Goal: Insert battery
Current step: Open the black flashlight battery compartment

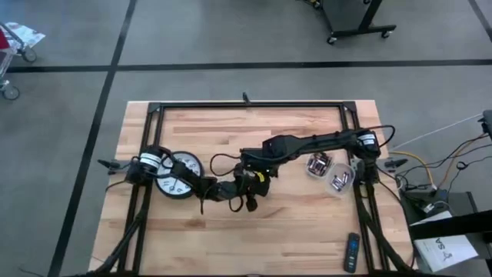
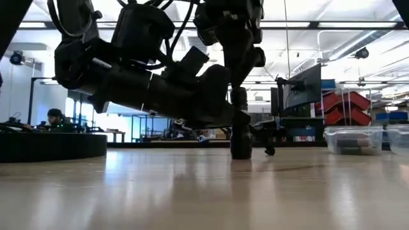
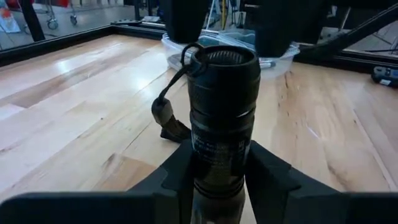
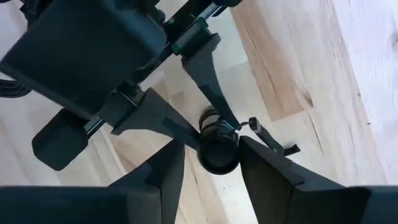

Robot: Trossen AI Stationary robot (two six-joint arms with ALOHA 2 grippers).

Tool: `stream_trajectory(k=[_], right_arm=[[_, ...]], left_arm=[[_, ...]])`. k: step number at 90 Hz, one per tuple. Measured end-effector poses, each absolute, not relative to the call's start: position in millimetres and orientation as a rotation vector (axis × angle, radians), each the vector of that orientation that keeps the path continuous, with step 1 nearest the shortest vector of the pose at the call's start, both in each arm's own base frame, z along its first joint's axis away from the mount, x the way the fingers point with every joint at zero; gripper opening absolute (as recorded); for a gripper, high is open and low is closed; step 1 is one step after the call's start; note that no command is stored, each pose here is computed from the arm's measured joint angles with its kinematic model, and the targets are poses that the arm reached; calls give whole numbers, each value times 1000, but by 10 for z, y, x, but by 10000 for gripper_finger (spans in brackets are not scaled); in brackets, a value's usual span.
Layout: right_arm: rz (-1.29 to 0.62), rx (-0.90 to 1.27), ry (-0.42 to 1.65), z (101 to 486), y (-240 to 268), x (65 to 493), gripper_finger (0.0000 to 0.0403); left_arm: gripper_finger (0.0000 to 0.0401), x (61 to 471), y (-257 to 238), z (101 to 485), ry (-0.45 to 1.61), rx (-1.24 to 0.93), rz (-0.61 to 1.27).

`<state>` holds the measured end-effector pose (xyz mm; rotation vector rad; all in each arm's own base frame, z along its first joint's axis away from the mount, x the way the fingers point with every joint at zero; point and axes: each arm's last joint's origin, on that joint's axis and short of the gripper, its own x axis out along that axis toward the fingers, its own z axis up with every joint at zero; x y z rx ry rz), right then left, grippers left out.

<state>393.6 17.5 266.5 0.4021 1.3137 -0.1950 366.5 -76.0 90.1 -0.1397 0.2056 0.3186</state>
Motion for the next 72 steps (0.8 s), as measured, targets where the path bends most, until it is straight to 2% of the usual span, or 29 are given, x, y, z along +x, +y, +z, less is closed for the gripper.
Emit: stream_trajectory(k=[46, 72], right_arm=[[-172, 356, 1361, 2567, 183, 3958, 78], [-17, 187, 1382, 2553, 256, 3946, 48]], left_arm=[[97, 3664, -765, 898, 210, -125, 312], [97, 3673, -792, 905, 229, -92, 183]])
